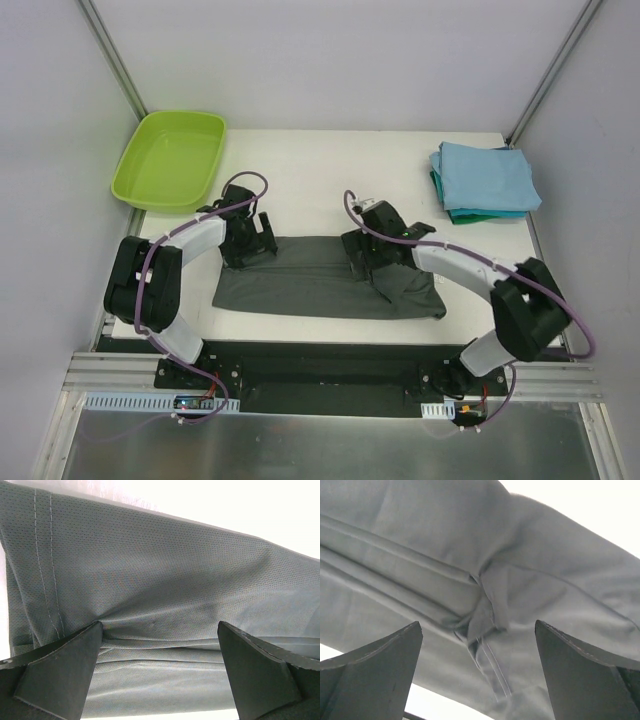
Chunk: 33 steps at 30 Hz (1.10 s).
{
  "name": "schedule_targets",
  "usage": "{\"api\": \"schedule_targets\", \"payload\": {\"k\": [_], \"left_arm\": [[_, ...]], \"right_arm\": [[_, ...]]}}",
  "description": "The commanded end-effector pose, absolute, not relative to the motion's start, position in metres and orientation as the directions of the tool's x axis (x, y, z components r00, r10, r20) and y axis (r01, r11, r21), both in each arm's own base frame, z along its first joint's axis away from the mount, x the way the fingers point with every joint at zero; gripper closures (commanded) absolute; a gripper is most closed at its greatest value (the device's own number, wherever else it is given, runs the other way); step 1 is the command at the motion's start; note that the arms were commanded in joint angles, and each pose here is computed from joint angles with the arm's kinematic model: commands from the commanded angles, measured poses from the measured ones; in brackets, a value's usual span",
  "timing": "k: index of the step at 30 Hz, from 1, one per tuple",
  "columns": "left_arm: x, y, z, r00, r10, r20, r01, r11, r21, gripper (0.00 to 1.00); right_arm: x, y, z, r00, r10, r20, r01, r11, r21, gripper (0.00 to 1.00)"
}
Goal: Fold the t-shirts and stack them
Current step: Fold the other side of the tshirt into a rectangle
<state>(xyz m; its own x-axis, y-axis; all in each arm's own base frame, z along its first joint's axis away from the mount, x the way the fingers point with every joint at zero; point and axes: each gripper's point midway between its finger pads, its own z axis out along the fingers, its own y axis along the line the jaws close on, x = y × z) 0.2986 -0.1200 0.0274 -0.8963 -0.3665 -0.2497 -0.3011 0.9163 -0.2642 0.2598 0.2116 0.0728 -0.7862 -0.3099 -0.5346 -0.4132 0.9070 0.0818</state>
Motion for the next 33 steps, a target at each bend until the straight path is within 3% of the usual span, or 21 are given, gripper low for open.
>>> {"api": "schedule_targets", "payload": {"k": [1,13,24,33], "left_arm": [[0.282,-0.107,0.022,-0.904,-0.359,-0.232,-0.315,0.926,-0.207,0.01],[0.284,-0.098,0.025,-0.898,-0.36,-0.254,-0.321,0.929,-0.183,0.01],[0.294,-0.1,0.042,-0.889,-0.348,-0.297,-0.293,0.932,-0.214,0.01],[0.307,-0.103,0.073,-0.861,-0.357,-0.362,-0.274,0.925,-0.262,0.01]], "right_arm": [[0.277,0.256,0.079,-0.731,-0.379,-0.567,-0.507,0.858,0.08,0.04],[0.243,0.297,0.058,-0.754,-0.432,-0.494,-0.57,0.804,0.167,0.04],[0.252,0.317,0.021,-0.814,-0.387,-0.433,-0.511,0.832,0.215,0.04],[0.253,0.286,0.117,-0.727,-0.288,-0.623,-0.497,0.847,0.188,0.04]]}}
